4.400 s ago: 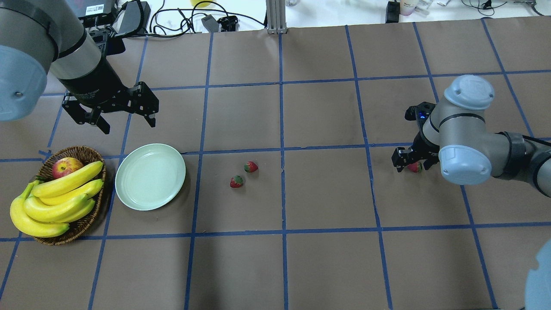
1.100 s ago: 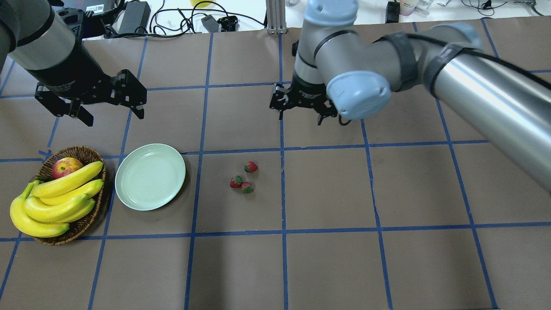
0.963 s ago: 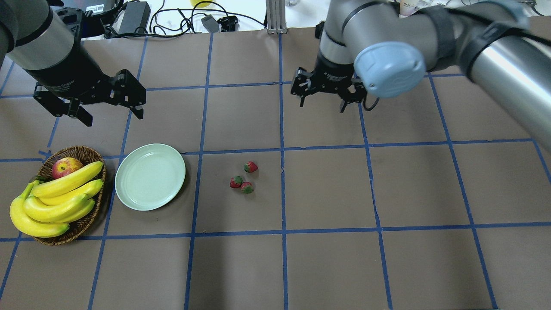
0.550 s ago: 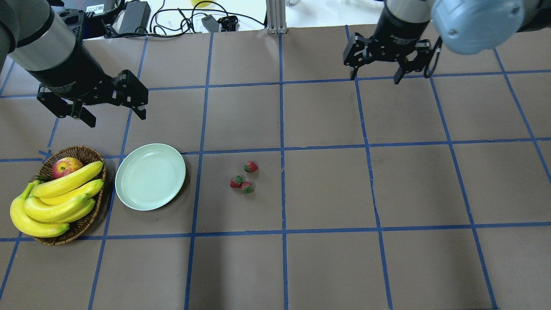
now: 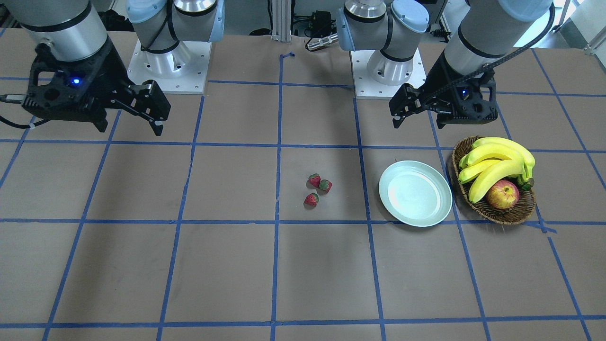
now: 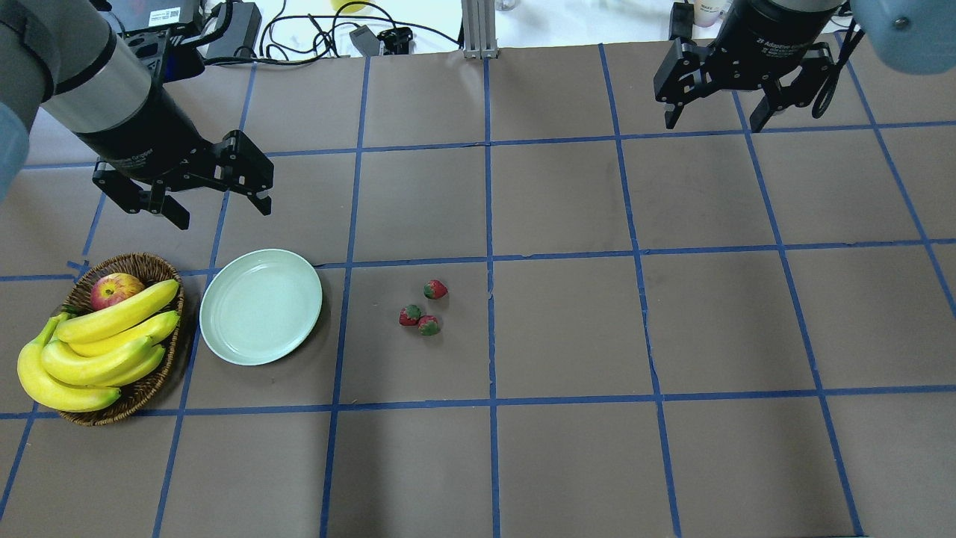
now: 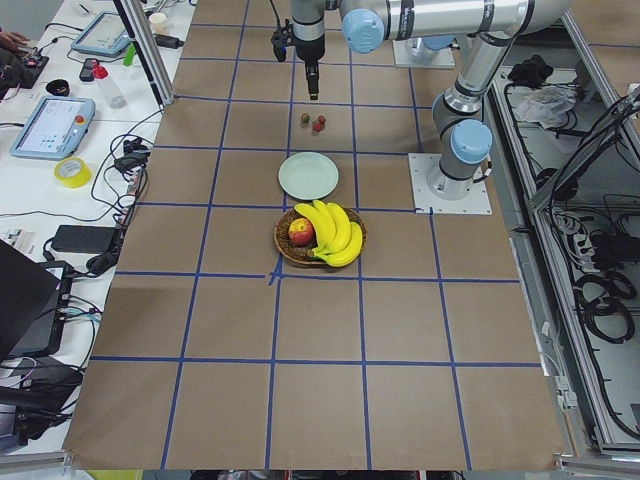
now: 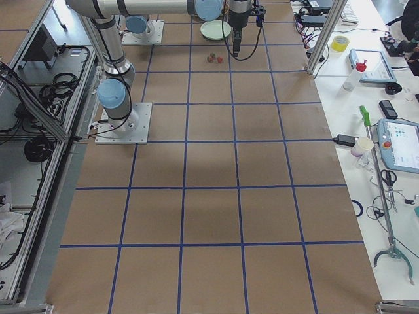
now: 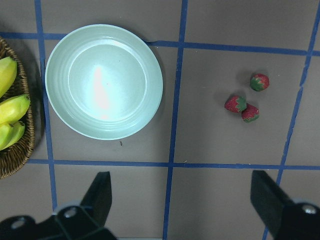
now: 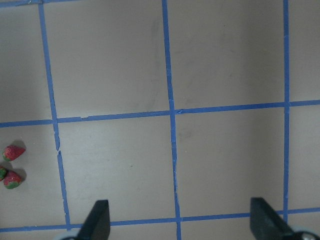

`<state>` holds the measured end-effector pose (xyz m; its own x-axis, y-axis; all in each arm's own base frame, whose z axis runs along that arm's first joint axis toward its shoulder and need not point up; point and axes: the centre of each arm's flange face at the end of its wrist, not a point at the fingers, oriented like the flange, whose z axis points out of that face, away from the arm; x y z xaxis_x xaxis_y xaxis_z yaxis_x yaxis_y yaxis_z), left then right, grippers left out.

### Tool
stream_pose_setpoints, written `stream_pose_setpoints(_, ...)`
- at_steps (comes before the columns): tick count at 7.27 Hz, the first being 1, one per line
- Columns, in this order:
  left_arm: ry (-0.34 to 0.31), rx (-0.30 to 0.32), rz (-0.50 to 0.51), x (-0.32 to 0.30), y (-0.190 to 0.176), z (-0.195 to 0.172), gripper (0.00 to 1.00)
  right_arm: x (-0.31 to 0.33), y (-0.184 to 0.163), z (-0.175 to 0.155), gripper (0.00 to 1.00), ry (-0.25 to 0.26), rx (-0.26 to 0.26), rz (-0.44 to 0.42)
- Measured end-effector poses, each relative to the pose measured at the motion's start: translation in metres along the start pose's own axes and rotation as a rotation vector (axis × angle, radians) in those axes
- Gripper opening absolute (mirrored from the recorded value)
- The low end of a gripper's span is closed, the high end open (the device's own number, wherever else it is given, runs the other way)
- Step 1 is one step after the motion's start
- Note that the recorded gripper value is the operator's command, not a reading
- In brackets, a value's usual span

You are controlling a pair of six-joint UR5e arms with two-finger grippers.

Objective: Collect all strawberries into plate
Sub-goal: 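Reach the left gripper past the plate and grasp one strawberry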

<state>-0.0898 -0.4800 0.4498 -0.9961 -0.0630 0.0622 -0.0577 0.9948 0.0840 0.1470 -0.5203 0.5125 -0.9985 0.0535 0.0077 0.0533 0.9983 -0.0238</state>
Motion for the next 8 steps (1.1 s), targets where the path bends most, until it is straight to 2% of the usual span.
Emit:
stream_pose_setpoints(2, 0.004, -0.032, 0.03, 0.006, -0.016, 0.029, 1.0, -0.028, 0.007, 0.003, 1.0, 0.016, 0.01, -0.021)
stream_pose_setpoints(6, 0.004, -0.026, 0.101, 0.041, -0.024, 0.106, 1.0, -0.028, 0.005, 0.002, 1.0, 0.013, 0.025, -0.02)
stream_pose_setpoints(8, 0.043, -0.043, 0.111, 0.051, -0.04, 0.145, 1.0, -0.027, 0.002, -0.001, 1.0, 0.007, 0.051, -0.019)
